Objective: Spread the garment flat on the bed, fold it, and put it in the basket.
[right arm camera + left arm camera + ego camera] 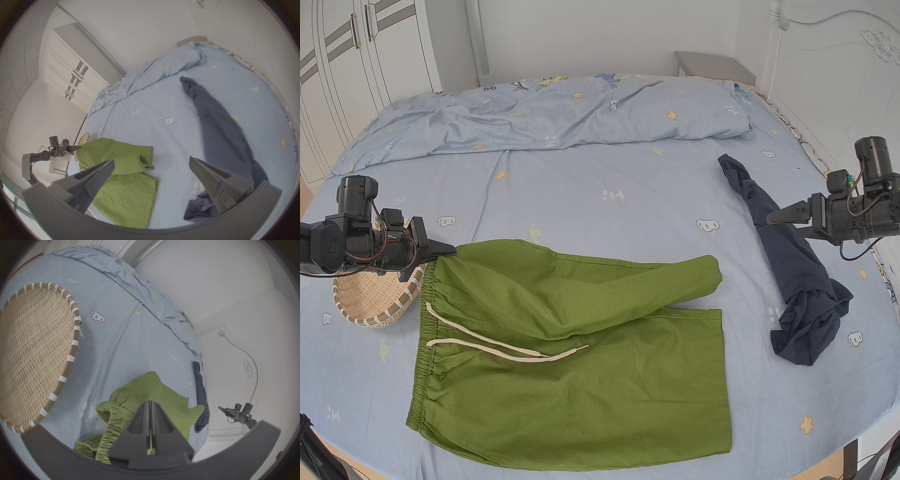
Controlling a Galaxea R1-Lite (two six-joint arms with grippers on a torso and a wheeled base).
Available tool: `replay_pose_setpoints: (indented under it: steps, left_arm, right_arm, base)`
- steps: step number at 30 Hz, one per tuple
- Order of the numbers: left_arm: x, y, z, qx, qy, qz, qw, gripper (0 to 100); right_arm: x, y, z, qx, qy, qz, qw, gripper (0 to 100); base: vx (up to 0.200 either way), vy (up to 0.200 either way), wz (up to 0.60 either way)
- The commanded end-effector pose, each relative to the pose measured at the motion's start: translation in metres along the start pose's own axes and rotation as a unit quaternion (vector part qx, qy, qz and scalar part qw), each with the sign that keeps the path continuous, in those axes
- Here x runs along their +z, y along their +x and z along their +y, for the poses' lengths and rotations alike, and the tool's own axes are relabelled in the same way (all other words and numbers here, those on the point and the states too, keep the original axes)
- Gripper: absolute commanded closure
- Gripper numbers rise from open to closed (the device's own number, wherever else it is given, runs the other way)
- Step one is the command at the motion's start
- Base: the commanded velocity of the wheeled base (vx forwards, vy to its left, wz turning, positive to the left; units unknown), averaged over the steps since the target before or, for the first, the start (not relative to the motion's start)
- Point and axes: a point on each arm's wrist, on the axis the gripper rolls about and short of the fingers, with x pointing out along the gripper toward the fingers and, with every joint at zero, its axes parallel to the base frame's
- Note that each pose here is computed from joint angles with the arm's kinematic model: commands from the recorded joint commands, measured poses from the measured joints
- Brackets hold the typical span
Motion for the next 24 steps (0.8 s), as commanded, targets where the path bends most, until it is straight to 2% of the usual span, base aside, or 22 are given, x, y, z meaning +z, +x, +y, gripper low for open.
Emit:
replay_pose_setpoints:
  steps: [1, 3, 4, 6, 11, 17, 24]
  left_arm:
    - [0.001, -0.001, 0.002, 0.002, -0.001, -0.003, 1.0, 100]
    - [0.001, -0.001, 0.002, 0.002, -0.001, -0.003, 1.0, 100]
    - [0.001, 0.0, 0.003, 0.003, -0.002, -0.002, 1.0, 100]
    - [0.0, 0.0, 0.002, 0.003, -0.002, -0.001, 1.0, 100]
    - [0.0, 0.0, 0.002, 0.003, -0.002, 0.0, 1.0, 100]
    - [0.0, 0.0, 0.004, 0.004, -0.003, 0.0, 1.0, 100]
    - [0.0, 0.0, 0.004, 0.004, -0.003, 0.0, 1.0, 100]
  right_arm:
    - [-0.004, 0.055, 0.007, 0.055, 0.009, 0.058, 0.9967, 0]
    - [-0.004, 0.057, 0.007, 0.059, 0.011, 0.061, 0.9964, 0]
    - [-0.004, 0.065, 0.006, 0.086, 0.031, 0.073, 0.9932, 0]
    - [-0.004, 0.07, 0.006, 0.097, 0.034, 0.076, 0.9918, 0]
    - [-0.009, 0.088, 0.004, 0.104, 0.032, 0.092, 0.9898, 0]
    - [-0.021, 0.109, 0.018, 0.12, 0.027, 0.124, 0.9845, 0]
    - [-0.025, 0.128, 0.023, 0.131, 0.02, 0.138, 0.9815, 0]
  base:
    - [0.0, 0.0, 0.0]
    - [0.0, 0.0, 0.0]
    - [0.0, 0.0, 0.0]
    - [0.0, 0.0, 0.0]
    - [0.0, 0.0, 0.0]
    - [0.0, 0.0, 0.0]
    - [0.0, 0.0, 0.0]
